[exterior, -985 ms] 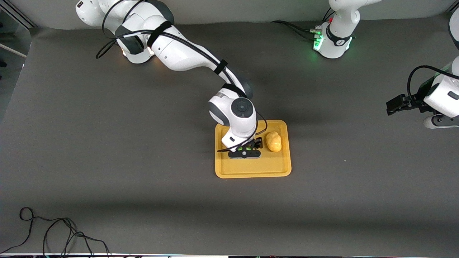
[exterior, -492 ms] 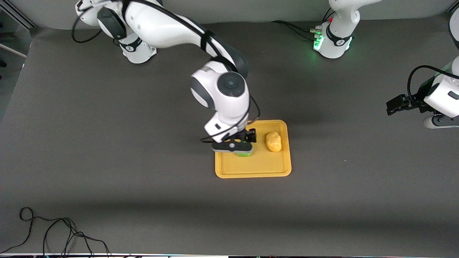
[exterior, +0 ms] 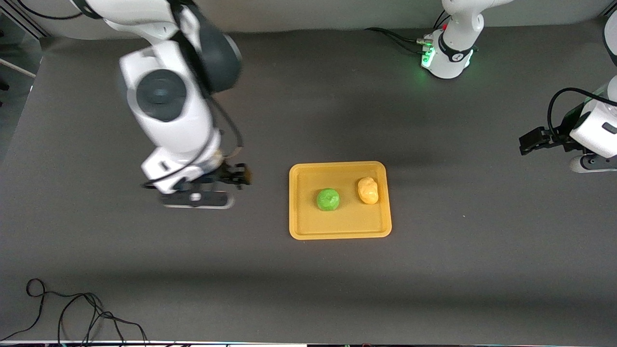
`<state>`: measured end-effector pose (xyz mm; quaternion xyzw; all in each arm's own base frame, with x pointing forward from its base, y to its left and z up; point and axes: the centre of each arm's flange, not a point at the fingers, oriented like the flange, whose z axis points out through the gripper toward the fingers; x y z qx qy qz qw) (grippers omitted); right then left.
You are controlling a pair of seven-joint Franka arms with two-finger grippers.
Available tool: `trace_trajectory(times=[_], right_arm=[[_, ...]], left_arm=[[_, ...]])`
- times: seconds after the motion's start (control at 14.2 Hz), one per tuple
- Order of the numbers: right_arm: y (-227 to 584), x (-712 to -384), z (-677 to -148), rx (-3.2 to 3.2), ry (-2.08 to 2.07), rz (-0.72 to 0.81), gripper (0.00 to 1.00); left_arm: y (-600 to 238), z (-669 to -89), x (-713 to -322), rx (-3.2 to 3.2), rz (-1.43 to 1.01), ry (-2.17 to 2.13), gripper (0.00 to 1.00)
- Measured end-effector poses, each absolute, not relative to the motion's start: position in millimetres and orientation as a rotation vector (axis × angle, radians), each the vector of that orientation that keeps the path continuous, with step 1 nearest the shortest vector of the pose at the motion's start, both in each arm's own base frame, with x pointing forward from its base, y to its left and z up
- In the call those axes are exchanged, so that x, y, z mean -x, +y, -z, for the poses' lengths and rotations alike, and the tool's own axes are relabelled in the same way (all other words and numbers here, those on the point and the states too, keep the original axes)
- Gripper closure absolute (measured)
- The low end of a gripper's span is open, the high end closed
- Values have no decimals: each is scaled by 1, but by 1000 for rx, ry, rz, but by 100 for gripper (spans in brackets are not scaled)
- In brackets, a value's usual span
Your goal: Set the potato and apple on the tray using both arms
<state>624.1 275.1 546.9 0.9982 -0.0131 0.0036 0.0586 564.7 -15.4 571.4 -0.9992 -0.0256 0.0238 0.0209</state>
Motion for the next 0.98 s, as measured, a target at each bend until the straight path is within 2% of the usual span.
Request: trace_trajectory(times=[0.42, 0.7, 0.98], right_arm=[[82, -602, -584, -3088, -74, 85, 0], [9, -576, -589, -3097, -113, 110, 0], [-42, -569, -587, -3106, -86, 129, 0]], left_arm=[[-16, -571, -565, 3098, -74, -78, 0], [-16, -572, -565, 3099, -73, -77, 0], [-16, -572, -565, 3099, -73, -77, 0]])
